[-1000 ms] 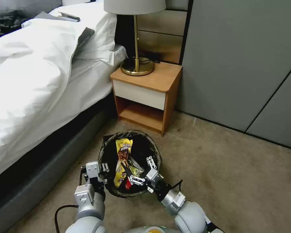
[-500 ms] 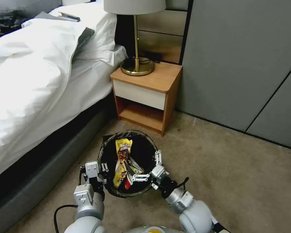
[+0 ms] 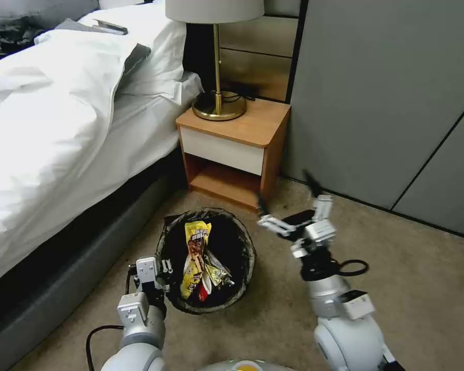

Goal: Pick up the trash bin, then pick up the garbage from the floor and place it into the trash bin.

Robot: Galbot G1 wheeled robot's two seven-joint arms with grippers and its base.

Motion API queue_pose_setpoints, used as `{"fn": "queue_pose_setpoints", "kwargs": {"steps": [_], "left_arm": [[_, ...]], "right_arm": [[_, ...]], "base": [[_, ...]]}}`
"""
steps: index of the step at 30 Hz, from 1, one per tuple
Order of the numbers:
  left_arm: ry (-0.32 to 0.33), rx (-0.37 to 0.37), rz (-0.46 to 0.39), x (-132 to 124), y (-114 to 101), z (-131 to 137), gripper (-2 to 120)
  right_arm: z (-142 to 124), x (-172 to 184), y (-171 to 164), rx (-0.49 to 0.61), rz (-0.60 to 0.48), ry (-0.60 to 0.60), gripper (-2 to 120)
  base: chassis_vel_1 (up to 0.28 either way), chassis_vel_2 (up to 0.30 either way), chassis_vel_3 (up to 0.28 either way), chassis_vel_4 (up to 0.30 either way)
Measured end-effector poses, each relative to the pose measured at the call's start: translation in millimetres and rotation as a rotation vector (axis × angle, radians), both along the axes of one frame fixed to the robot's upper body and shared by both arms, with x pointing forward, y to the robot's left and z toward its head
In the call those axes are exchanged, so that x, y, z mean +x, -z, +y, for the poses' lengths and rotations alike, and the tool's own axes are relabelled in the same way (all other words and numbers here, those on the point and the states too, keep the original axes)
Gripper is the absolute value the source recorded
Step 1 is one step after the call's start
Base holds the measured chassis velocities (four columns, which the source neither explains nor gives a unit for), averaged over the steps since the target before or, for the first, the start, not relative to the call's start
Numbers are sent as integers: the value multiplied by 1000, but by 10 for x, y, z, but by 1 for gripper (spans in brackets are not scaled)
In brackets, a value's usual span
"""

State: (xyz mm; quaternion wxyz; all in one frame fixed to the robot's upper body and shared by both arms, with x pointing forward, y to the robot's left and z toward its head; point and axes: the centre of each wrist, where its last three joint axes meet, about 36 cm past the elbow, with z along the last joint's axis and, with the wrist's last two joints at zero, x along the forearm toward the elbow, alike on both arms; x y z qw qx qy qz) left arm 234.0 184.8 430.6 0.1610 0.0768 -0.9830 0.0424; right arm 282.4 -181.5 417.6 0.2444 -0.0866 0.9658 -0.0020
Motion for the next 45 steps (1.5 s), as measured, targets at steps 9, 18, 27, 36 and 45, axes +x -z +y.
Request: {"fn": "queue_pose_setpoints", "kwargs": {"steps": [9, 18, 27, 36, 45], "left_arm": [[-6, -9, -4, -17, -37, 4, 0], [-9, -12, -4, -30, -60, 1, 0], [-10, -10, -2, -36, -60, -4, 0], [-10, -9, -2, -42, -69, -3, 0], [-10, -9, -1, -43, -69, -5, 0]], "right_arm": [[-146, -79, 281, -1, 34, 52, 100], [-108, -4, 289, 37, 21, 78, 100], [-113, 17, 298, 32, 17, 79, 100], [-109, 3, 334, 25, 13, 63, 100], [-103, -5, 351, 27, 8, 45, 100]], "base": [[0, 0, 0, 0], [0, 0, 0, 0], [5, 6, 5, 1], [62, 62, 56, 52], [108, 93, 101, 92]]}}
